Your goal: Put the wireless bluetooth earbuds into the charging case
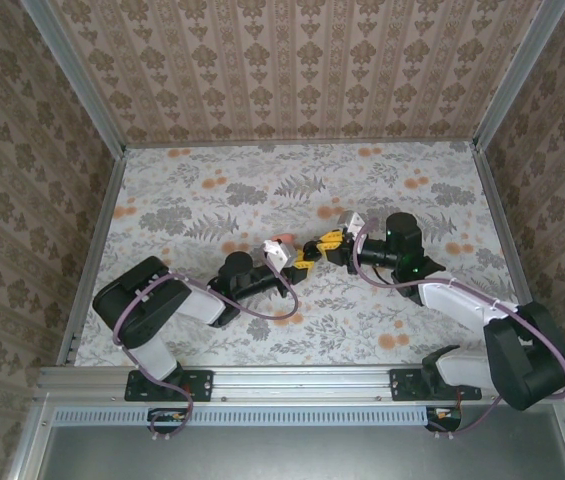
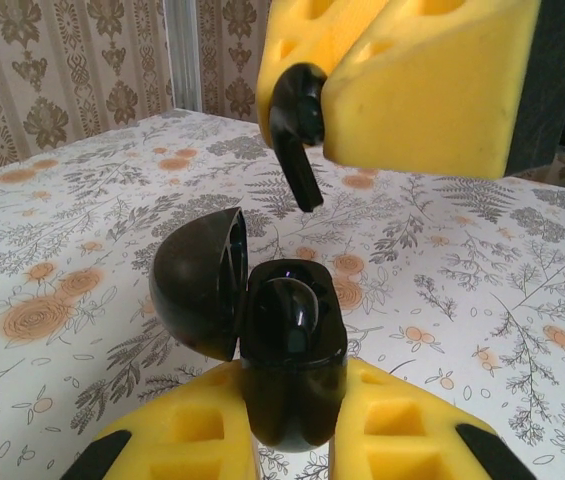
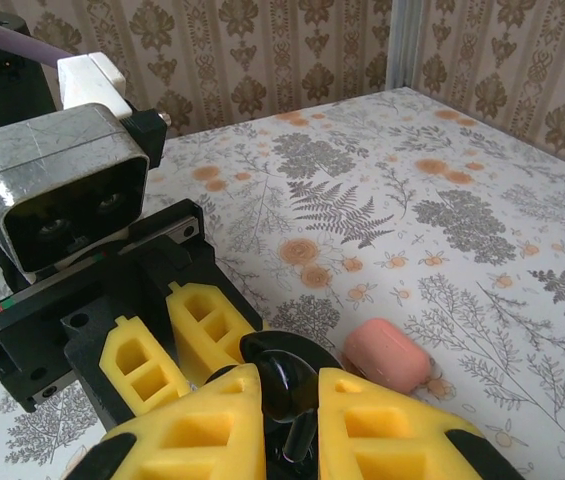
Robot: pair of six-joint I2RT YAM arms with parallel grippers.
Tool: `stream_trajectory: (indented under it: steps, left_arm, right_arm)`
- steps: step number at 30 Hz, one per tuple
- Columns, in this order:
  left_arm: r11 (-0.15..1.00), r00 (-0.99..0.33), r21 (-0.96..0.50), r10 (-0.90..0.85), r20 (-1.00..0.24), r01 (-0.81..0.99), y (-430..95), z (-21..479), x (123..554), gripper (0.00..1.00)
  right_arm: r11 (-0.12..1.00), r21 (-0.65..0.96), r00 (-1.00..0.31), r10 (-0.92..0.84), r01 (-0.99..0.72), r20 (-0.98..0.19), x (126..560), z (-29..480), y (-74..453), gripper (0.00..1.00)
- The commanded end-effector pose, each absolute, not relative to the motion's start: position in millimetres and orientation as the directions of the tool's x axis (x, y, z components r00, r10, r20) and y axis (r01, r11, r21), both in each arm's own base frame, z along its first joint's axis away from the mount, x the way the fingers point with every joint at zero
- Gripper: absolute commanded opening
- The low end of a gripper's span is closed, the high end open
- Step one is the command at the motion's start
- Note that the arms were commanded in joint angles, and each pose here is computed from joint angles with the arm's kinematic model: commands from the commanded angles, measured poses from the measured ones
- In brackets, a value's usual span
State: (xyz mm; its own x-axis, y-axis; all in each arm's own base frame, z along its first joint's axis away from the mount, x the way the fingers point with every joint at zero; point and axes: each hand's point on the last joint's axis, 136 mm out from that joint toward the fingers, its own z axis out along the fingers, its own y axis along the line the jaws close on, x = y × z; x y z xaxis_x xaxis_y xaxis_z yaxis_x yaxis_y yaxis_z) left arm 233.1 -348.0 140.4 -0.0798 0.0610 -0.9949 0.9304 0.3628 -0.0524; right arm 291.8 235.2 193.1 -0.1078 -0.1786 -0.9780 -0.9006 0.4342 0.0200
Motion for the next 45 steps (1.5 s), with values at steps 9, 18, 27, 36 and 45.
stream_trajectory:
  steps: [9, 18, 27, 36, 45]
  left_arm:
    - [0.343, -0.022, -0.03, -0.028, -0.999, 0.939, -352, 178, 231, 0.13]
    - [0.342, -0.015, -0.027, -0.035, -0.999, 0.939, -350, 182, 228, 0.13]
    - [0.344, -0.003, -0.018, -0.043, -0.999, 0.939, -348, 187, 227, 0.13]
    - [0.351, 0.006, -0.01, -0.046, -0.999, 0.936, -345, 190, 226, 0.13]
    - [0.354, 0.014, -0.003, -0.045, -0.999, 0.935, -343, 191, 224, 0.13]
  right_arm:
    - [0.365, 0.065, -0.124, -0.139, -0.929, -0.983, 285, 191, 243, 0.17]
    - [0.328, 0.083, -0.133, -0.135, -0.941, -0.982, 279, 189, 246, 0.18]
    - [0.294, 0.109, -0.157, -0.145, -0.95, -0.977, 273, 183, 248, 0.17]
    - [0.293, 0.131, -0.187, -0.173, -0.947, -0.967, 270, 172, 247, 0.19]
    - [0.309, 0.132, -0.196, -0.186, -0.942, -0.963, 271, 169, 245, 0.23]
